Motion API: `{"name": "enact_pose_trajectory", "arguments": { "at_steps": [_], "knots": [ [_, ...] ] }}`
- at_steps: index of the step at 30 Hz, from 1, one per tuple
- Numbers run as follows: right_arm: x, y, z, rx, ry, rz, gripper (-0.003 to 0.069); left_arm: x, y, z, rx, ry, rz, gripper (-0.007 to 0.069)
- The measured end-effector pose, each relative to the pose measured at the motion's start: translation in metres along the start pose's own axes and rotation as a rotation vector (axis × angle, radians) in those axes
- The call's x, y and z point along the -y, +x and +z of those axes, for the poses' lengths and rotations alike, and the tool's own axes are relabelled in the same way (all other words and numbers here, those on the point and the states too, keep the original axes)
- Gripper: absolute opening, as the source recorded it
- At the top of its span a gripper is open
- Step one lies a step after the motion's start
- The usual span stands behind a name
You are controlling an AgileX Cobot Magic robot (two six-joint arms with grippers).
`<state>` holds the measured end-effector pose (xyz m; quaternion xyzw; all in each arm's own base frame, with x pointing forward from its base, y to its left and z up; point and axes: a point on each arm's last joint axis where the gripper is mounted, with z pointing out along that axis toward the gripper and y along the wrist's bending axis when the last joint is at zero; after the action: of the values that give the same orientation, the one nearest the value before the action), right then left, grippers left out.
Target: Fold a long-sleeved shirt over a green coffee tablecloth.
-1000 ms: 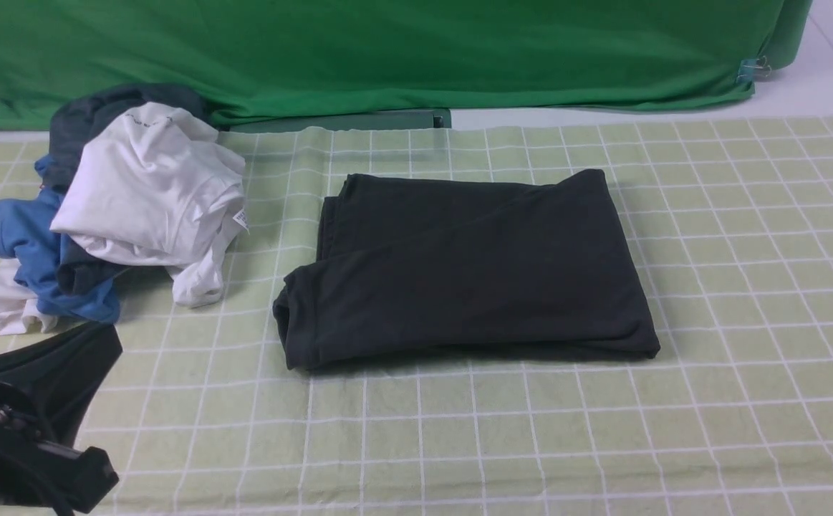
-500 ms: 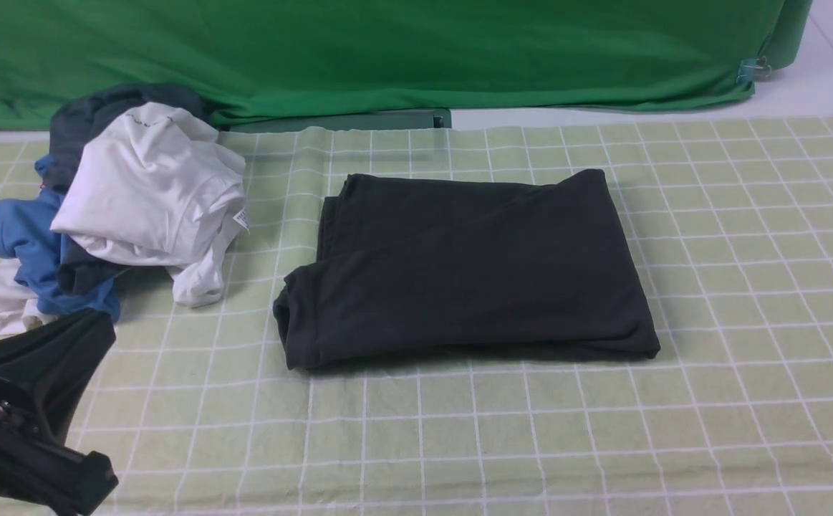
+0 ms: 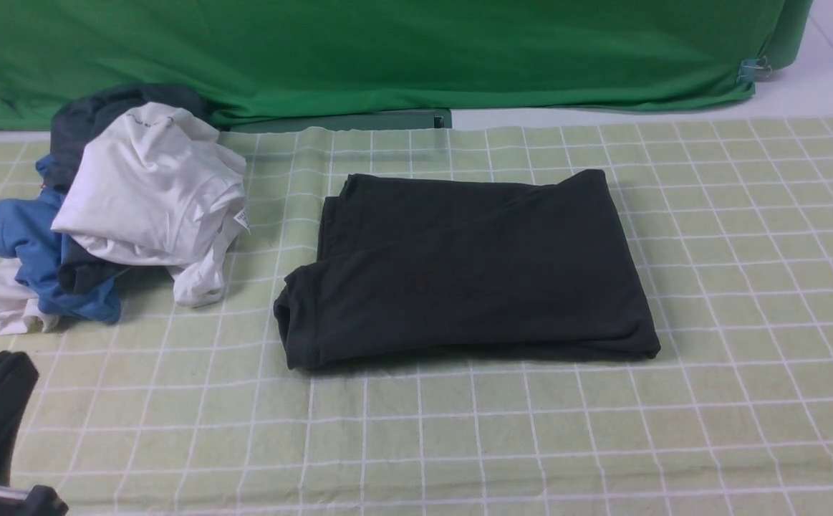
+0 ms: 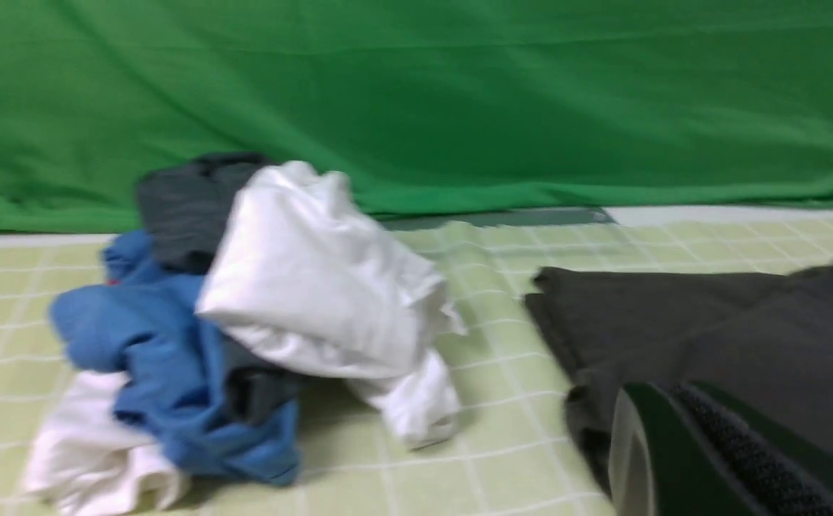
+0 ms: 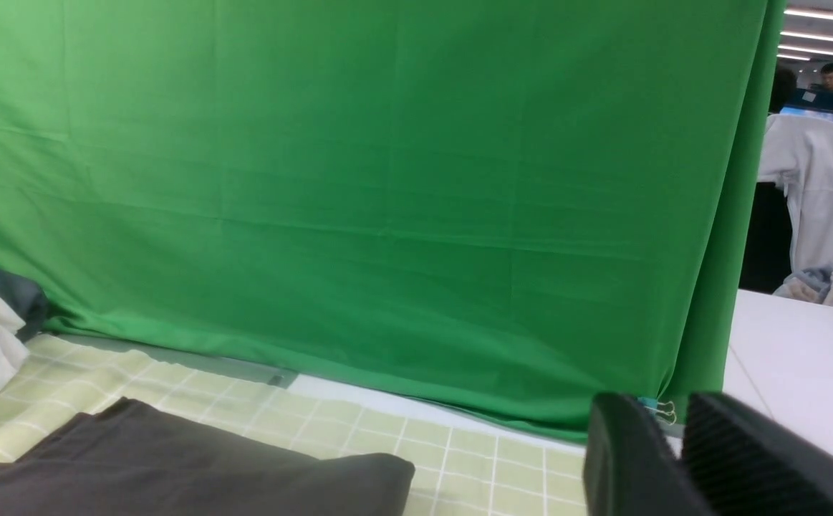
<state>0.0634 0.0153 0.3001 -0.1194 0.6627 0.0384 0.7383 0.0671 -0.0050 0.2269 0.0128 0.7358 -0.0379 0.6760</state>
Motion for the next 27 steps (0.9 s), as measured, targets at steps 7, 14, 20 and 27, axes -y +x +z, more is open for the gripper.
{"name": "enact_pose_trajectory", "arguments": {
  "at_steps": [7,14,20,27],
  "knots": [
    [0.000,0.000,0.000,0.000,0.000,0.000,0.0153,-0.007,0.022,-0.011,0.000,-0.119,0.035,0.0013],
    [0.000,0.000,0.000,-0.001,0.000,0.000,0.0165,-0.009,0.040,-0.009,-0.097,-0.139,0.028,0.0013],
    [0.000,0.000,0.000,-0.001,0.000,0.000,0.0178,-0.009,0.038,-0.009,-0.078,-0.141,0.030,0.0013],
    [0.000,0.000,0.000,-0.001,0.000,0.000,0.0192,-0.009,0.038,-0.009,-0.075,-0.141,0.029,0.0013]
  ]
}}
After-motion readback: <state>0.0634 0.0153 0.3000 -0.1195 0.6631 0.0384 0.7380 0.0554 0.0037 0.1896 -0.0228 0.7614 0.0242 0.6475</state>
